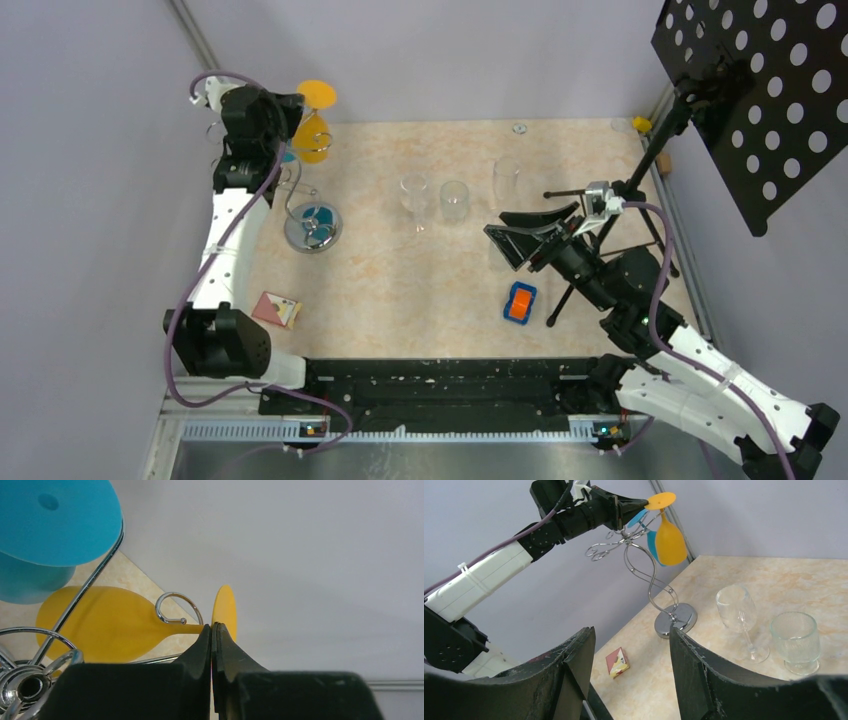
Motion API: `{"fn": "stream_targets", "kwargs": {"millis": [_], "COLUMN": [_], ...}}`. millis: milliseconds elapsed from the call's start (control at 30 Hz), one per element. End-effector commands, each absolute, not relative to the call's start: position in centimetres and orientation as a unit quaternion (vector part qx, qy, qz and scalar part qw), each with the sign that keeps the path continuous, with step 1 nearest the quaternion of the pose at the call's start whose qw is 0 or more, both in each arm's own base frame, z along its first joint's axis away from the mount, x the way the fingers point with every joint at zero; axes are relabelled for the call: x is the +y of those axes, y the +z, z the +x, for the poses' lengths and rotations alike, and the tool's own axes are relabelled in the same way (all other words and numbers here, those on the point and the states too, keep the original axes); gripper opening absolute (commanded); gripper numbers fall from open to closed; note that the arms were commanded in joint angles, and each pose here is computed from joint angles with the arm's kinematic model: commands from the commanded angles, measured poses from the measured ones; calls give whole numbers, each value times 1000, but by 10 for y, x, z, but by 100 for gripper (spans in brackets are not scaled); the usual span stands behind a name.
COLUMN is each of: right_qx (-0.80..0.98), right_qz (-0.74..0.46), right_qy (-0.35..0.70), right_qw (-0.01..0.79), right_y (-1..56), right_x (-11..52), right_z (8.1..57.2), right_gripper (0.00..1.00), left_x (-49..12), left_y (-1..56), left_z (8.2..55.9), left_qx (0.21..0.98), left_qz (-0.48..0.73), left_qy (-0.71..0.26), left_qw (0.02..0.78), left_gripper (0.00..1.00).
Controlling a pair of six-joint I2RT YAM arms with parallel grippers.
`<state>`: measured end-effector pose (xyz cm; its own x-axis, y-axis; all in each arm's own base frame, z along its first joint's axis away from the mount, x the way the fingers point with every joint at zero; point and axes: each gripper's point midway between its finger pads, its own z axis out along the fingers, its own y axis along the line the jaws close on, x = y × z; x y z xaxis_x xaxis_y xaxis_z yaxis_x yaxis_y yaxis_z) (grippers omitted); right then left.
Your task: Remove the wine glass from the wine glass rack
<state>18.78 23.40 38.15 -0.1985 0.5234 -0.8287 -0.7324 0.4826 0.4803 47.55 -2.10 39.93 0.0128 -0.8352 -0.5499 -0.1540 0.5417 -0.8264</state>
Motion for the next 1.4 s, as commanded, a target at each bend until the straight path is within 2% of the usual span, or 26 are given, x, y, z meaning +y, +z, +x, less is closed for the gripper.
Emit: {"fn": "stream_targets", "kwargs": {"millis": [0,300,733,1000,1233,1367], "right_qx": [568,567,568,570,571,572], "right_qz": [-88,-88,-89,-87,-87,-86], "right_qy": [508,508,510,509,508,505], "right_qw": [642,642,640,640,639,640], "right_y": [401,401,401,399,399,399], "right_x": [229,229,232,232,232,231], "right_z": [182,182,183,184,184,185], "right_gripper": [57,57,57,57,57,57], "left_x": [-20,-17,16,31,44,41], "left_y": [432,438,461,451,444,444], "left_z": [466,450,434,438,443,458], "left_qx": [604,594,535,518,457,448], "left_qz": [-374,-380,-428,-467,-535,-543], "left_qy": [-347,-359,-321,-298,-328,-351], "left_qw": [612,611,654,652,631,617], "left_gripper": [0,0,0,0,0,0]}}
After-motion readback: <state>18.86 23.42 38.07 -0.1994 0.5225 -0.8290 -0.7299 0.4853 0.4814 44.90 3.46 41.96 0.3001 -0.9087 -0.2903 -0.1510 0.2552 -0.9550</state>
